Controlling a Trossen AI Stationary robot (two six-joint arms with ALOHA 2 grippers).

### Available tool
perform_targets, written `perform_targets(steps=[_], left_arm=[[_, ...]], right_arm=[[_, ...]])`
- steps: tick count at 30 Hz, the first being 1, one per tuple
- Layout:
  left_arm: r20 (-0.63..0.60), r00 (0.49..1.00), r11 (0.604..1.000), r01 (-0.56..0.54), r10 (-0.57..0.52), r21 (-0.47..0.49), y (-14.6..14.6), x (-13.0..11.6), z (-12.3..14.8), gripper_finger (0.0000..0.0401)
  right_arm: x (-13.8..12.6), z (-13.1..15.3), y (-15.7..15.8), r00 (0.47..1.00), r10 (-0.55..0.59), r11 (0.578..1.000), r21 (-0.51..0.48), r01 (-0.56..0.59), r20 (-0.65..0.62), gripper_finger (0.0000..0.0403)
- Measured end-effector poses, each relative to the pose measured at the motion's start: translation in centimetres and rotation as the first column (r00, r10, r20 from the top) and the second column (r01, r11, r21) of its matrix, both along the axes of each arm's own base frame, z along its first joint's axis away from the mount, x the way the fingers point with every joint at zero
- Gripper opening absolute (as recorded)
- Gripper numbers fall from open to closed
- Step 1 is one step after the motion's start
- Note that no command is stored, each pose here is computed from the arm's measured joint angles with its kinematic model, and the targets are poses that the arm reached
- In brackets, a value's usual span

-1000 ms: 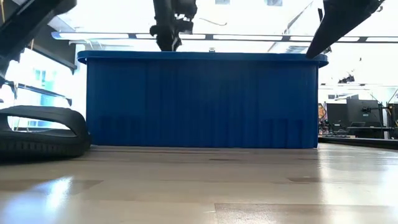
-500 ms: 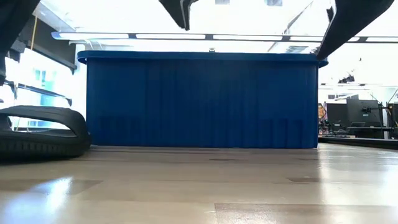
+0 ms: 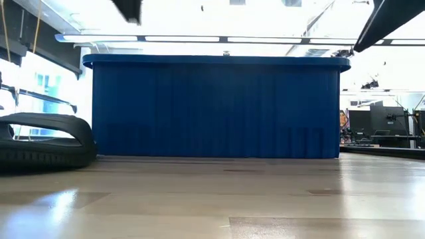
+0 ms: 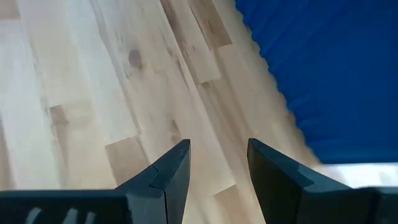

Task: Pick and place slides into bin
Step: Put the top black slide into the blue container

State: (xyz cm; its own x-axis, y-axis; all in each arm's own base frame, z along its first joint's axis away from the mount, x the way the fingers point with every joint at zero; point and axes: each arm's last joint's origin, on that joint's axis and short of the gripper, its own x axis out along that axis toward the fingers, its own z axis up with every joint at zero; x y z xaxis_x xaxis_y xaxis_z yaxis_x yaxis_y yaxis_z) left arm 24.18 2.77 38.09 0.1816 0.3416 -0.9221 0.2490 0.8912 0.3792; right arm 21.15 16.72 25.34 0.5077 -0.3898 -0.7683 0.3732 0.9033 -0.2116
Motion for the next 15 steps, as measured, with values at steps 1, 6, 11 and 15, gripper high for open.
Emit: perform_targets(steps=[1, 6, 11, 15], left_arm=[[0.022, 0.999, 0.999, -0.024, 0.024, -0.025, -0.2, -1.3, -0.6, 0.0108], [0.235, 0.971, 0.982, 0.016, 0.03, -0.19, -2.2, -5.6, -4.5, 0.011], [0.381, 0.925, 0.891, 0.165, 0.009, -0.422, -5.4, -7.3, -8.6, 0.011], [0.395, 0.919, 0.829, 0.232, -0.014, -0.51, -7.6, -7.3, -12.0, 0.011]], right_arm=[[0.0, 0.0, 0.0, 1.0, 0.013, 1.0, -0.018, -0.013, -0.001, 0.0149], [0.5, 0.1, -0.6, 1.0, 0.014, 0.998, -0.066, -0.013, 0.014, 0.0149], [0.9, 0.1, -1.1, 1.0, -0.007, 0.998, -0.066, 0.008, 0.009, 0.0149], [1.3, 0.1, -1.7, 1.0, 0.006, 0.996, -0.091, -0.007, -0.013, 0.0149]])
